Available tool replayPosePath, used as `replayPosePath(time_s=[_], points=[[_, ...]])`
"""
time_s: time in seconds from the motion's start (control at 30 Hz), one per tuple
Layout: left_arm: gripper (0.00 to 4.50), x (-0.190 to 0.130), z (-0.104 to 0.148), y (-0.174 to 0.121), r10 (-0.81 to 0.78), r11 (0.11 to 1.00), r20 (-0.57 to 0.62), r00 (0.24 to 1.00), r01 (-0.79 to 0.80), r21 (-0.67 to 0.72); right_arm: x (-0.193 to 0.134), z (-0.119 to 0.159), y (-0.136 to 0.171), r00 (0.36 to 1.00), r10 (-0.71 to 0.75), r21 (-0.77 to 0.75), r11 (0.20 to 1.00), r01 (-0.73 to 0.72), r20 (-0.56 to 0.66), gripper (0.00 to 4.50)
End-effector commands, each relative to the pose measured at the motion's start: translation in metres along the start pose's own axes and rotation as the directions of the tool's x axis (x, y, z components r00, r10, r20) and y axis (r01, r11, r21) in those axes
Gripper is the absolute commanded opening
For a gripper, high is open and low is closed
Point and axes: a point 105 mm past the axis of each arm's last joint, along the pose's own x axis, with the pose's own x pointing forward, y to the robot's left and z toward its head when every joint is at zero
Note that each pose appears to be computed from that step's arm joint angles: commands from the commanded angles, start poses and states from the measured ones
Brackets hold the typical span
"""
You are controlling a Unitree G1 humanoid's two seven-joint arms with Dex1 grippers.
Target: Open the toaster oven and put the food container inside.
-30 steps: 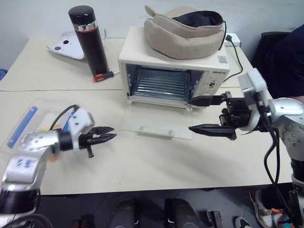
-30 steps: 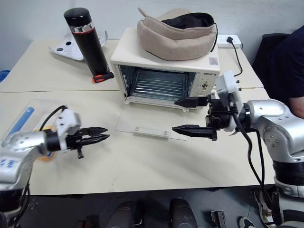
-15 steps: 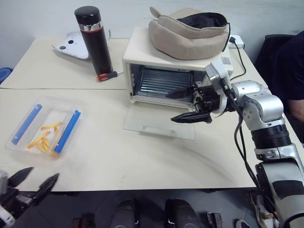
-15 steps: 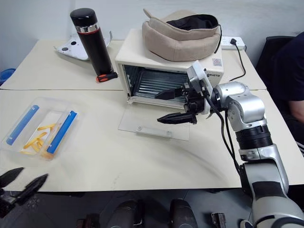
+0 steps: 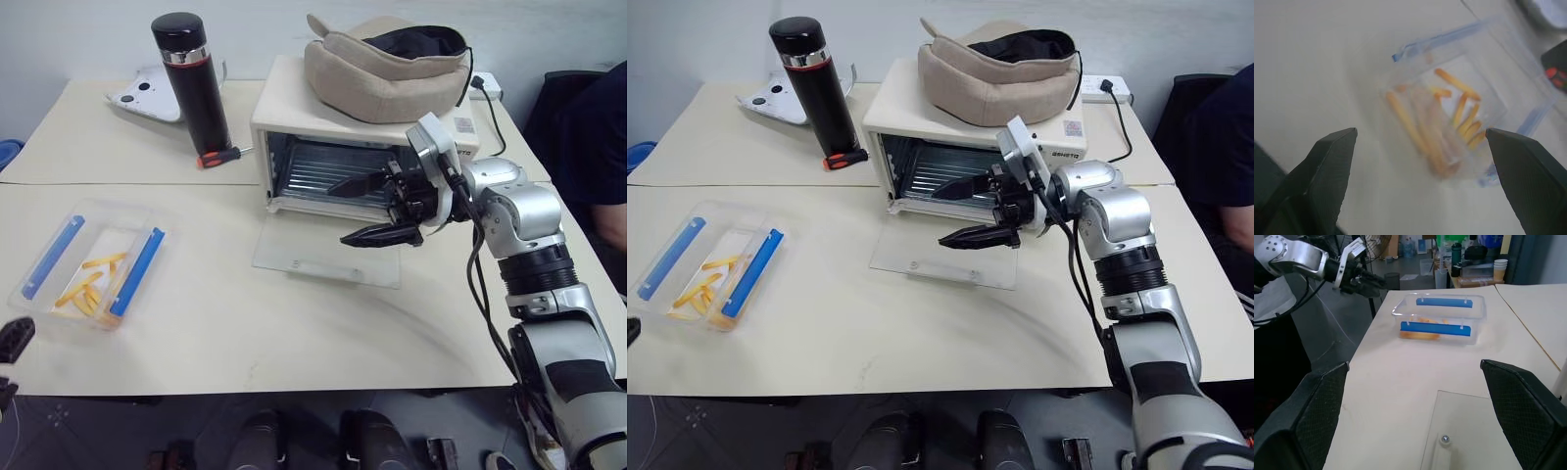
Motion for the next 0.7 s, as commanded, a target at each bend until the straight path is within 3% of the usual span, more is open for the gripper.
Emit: replayPosePath(time_s=[0.03, 0.1, 0.23, 0.47, 0.57, 0.7], points=[[4.47, 0.011, 0.001, -0.011, 0.039, 0.998, -0.001, 0.999, -0.039, -0.053, -0.002, 0.011, 0.005, 1.000, 0.011, -0.033, 0.999, -0.010, 0.018, 4.50], [4.47, 0.019, 0.004, -0.001, 0.135, 0.988, -0.013, 0.991, -0.136, -0.074, -0.004, 0.011, 0.006, 1.000, 0.000, -0.029, 1.000, 0.000, 0.022, 4.50], [4.47, 0.037, 0.000, -0.002, 0.178, 0.981, -0.071, 0.981, -0.183, -0.069, -0.006, 0.011, 0.008, 0.999, -0.029, -0.026, 0.999, 0.030, 0.033, 4.50], [4.47, 0.068, 0.008, -0.037, 0.152, 0.987, -0.118, 0.981, -0.157, -0.039, -0.012, 0.008, 0.014, 0.995, -0.095, -0.028, 0.995, 0.096, 0.038, 4.50], [3.94, 0.073, 0.002, -0.042, 0.152, 0.988, -0.153, 0.976, -0.154, -0.002, -0.015, 0.004, 0.017, 0.991, -0.130, -0.033, 0.991, 0.130, 0.019, 4.50], [2.77, 0.071, 0.003, -0.034, 0.190, 0.981, -0.153, 0.970, -0.194, -0.014, -0.023, 0.002, 0.019, 0.985, -0.172, -0.016, 0.985, 0.173, 0.012, 4.50]])
